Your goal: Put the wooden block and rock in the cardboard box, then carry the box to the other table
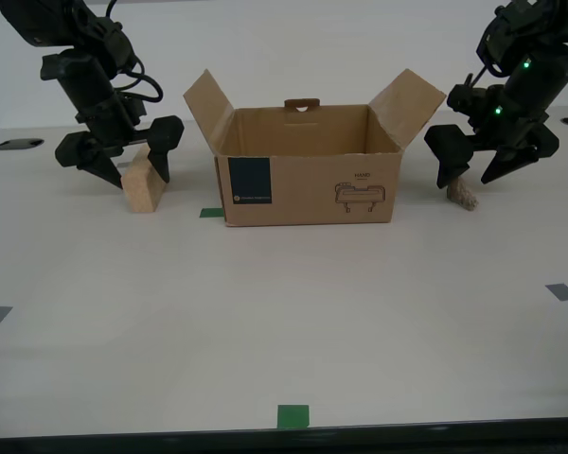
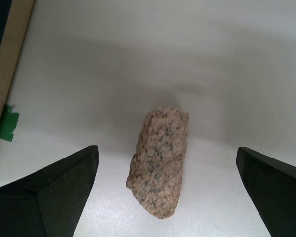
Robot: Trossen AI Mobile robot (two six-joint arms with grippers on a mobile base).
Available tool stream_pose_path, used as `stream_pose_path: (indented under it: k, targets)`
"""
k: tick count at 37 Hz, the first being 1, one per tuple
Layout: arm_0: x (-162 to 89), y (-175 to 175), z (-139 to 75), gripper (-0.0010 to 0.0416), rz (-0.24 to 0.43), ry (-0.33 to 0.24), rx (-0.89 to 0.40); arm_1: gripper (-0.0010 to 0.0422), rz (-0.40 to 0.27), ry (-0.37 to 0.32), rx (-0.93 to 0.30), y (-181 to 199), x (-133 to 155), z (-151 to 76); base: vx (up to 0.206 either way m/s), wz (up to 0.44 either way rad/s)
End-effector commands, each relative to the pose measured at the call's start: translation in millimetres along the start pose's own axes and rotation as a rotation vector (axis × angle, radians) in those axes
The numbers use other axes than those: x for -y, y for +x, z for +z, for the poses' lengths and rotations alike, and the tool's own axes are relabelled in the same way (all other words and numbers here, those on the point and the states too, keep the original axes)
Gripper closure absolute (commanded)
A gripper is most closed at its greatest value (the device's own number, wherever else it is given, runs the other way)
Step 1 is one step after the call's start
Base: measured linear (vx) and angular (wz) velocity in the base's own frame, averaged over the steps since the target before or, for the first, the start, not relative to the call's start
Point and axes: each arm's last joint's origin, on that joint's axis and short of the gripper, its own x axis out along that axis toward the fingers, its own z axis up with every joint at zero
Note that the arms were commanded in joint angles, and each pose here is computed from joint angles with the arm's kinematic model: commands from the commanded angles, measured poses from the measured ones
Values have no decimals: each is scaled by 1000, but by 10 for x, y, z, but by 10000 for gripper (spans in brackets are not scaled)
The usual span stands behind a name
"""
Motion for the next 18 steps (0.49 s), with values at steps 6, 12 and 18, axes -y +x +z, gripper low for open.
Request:
stream_pose_path:
  k: [6,12,18]
  targets:
    - [-2,25,-37,19,-5,-26,14,50,0,1,-4,-1,6,-3,0,0]
    - [0,25,-22,19,-8,-36,29,50,1,0,-2,-1,6,-2,0,0]
    - [-2,40,-63,19,-27,-60,14,50,1,-8,-7,-1,7,-7,0,0]
